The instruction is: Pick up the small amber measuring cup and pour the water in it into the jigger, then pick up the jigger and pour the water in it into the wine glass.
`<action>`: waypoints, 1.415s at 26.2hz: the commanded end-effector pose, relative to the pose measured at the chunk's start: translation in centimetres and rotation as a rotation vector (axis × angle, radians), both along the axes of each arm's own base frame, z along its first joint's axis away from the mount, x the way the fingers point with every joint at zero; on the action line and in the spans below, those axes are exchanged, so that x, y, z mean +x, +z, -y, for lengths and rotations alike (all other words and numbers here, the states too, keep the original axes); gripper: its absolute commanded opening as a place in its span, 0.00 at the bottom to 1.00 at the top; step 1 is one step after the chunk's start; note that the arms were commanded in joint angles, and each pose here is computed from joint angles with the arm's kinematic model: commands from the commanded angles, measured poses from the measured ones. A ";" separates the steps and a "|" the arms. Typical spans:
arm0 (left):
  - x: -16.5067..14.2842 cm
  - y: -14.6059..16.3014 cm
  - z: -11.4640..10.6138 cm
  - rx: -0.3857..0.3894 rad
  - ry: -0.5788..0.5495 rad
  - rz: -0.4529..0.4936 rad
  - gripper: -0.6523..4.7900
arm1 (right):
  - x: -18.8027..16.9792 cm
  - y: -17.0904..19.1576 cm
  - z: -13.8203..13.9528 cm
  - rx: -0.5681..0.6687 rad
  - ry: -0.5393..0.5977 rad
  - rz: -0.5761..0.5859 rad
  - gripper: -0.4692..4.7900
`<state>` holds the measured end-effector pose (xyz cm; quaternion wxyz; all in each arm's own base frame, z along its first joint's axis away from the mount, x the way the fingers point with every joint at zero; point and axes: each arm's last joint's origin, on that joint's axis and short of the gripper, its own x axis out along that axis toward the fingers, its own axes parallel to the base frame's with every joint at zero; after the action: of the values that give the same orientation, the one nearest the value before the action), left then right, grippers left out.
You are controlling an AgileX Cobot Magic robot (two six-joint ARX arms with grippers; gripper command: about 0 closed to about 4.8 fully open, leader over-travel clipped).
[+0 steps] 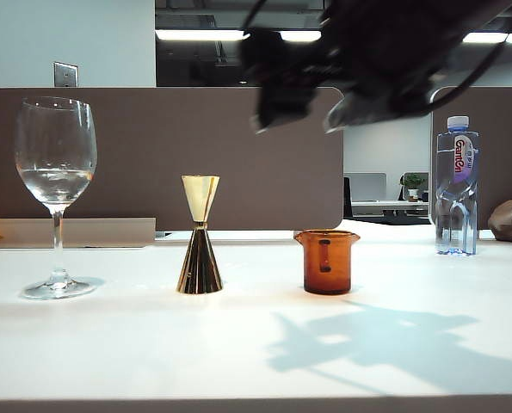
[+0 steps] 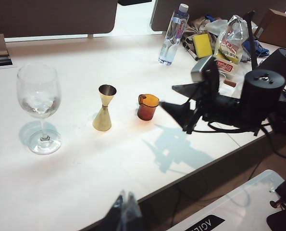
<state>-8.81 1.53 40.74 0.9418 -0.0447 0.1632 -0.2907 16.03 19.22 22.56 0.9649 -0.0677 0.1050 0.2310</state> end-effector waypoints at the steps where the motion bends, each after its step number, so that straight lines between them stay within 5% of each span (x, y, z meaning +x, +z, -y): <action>1: -0.1 0.0 0.0 0.000 -0.003 -0.002 0.12 | -0.2 -0.1 2.2 -0.024 -0.067 -0.010 0.43; 2: -0.1 0.0 0.0 0.000 -0.003 -0.002 0.12 | -0.2 -0.1 3.0 -0.022 -0.088 -0.009 0.26; 4: -0.1 0.0 0.0 0.000 -0.003 -0.002 0.12 | -0.3 -0.2 4.7 -0.019 -0.132 -0.008 0.08; 11: -0.1 0.0 0.0 0.000 -0.003 -0.002 0.12 | -0.5 0.1 9.3 0.005 -0.142 -0.066 0.08; 19: -0.1 0.0 0.0 0.000 -0.003 -0.002 0.12 | -1.7 1.9 16.0 0.065 -0.473 0.022 0.08; 28: -0.1 0.0 0.0 0.000 -0.003 -0.003 0.12 | -2.4 1.3 18.3 0.076 -0.621 0.054 0.08; 37: -0.1 0.0 0.0 0.000 -0.003 -0.002 0.12 | -2.7 0.6 18.4 0.070 -0.630 0.042 0.08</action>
<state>-8.82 1.54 40.74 0.9418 -0.0446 0.1630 -0.2907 13.34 0.80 22.89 0.9919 -0.0053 0.1014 -0.0766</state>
